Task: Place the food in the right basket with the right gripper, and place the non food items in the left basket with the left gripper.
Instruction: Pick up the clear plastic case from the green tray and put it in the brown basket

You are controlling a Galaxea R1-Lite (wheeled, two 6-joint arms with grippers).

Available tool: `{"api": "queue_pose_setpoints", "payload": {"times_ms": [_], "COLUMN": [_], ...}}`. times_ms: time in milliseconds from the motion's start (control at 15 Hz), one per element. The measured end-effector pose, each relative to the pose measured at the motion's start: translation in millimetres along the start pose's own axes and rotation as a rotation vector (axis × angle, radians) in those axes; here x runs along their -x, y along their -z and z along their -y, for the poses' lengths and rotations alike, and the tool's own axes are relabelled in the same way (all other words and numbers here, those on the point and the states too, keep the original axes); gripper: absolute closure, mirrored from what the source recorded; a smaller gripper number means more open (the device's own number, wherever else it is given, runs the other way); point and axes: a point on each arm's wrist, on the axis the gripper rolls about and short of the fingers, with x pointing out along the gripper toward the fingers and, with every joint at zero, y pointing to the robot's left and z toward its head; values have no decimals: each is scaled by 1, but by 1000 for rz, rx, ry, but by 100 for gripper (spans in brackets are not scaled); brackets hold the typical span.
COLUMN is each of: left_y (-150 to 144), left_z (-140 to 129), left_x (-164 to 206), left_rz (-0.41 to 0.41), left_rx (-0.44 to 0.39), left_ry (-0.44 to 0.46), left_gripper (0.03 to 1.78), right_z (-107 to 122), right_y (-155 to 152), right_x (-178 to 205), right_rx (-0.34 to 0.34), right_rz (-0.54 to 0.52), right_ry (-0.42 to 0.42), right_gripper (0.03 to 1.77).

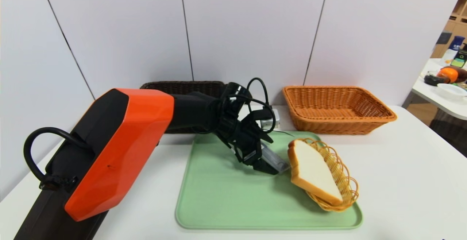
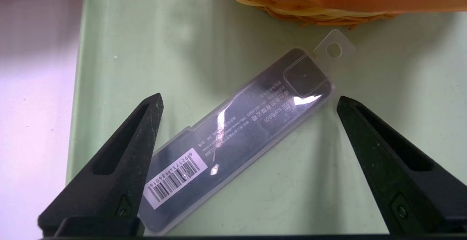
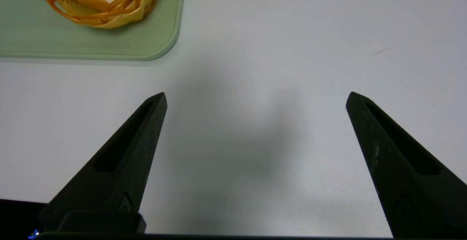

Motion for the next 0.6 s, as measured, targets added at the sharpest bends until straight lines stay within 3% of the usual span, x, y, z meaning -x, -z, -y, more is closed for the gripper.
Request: {"api": "queue_pose_setpoints", "payload": {"times_ms": [600], "left_y": [1], "left_z": [1], "left_x": [-2], "left_rz": [-27], "left_rx": [41], "left_ry": [-8], "left_gripper": [12], "right_z": [0], "right_y": [-1], "right_x": [0], "right_rx": [1], "right_rz": [7], "right_ry": [-1], "right_gripper": [10]}}
